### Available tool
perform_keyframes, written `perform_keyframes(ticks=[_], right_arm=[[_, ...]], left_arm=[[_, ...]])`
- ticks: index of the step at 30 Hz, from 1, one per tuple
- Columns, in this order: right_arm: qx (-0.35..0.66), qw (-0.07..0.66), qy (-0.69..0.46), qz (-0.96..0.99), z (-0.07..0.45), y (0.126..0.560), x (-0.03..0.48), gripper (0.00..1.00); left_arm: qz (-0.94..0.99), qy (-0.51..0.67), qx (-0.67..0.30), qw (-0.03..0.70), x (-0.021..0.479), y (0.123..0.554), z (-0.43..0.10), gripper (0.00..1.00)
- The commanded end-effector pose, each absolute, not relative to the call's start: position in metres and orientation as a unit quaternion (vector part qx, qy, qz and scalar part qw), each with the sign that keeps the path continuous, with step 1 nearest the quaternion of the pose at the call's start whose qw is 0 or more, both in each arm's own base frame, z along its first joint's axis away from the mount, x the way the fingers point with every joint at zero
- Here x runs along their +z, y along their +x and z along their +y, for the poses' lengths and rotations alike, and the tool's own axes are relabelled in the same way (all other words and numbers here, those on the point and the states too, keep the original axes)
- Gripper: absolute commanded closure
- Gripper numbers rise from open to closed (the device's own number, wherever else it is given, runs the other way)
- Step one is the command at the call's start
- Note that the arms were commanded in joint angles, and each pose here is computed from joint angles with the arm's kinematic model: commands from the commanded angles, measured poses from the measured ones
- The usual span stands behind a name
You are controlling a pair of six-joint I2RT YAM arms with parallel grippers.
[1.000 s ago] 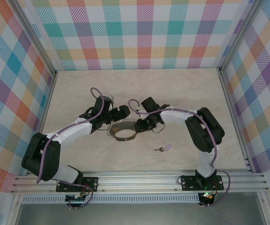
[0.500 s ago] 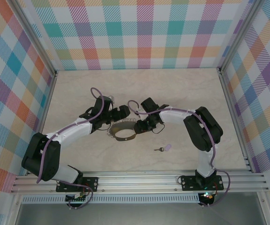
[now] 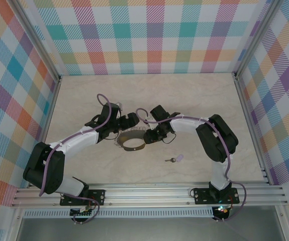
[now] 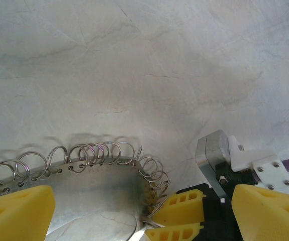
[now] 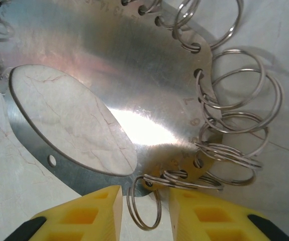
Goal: Put the keys on the keyring
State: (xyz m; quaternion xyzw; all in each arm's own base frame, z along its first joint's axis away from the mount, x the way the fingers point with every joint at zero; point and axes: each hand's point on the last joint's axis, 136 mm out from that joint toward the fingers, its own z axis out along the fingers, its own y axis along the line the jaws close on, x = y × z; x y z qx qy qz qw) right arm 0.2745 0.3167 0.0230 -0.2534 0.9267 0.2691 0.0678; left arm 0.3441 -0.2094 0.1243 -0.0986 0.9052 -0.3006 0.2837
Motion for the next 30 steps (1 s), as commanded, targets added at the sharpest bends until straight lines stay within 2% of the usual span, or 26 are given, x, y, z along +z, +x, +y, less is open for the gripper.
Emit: perform_keyframes(ticks=[1,15,30], right_arm=[[0.259,0.069,-0.261,0.927,0.313,0.270,0.023,0.70],[0.262,0.074,-0.260,0.926,0.313,0.270,0.028,0.81],[0.266,0.081,-0.259,0.925,0.313,0.271,0.036,0.80]], left_arm=[[0.900,-0.103,-0.312,0.287,0.129,0.345,-0.210,0.09],[0.901,-0.103,-0.310,0.286,0.128,0.343,-0.209,0.09],[0.900,-0.102,-0.312,0.287,0.129,0.343,-0.210,0.08]])
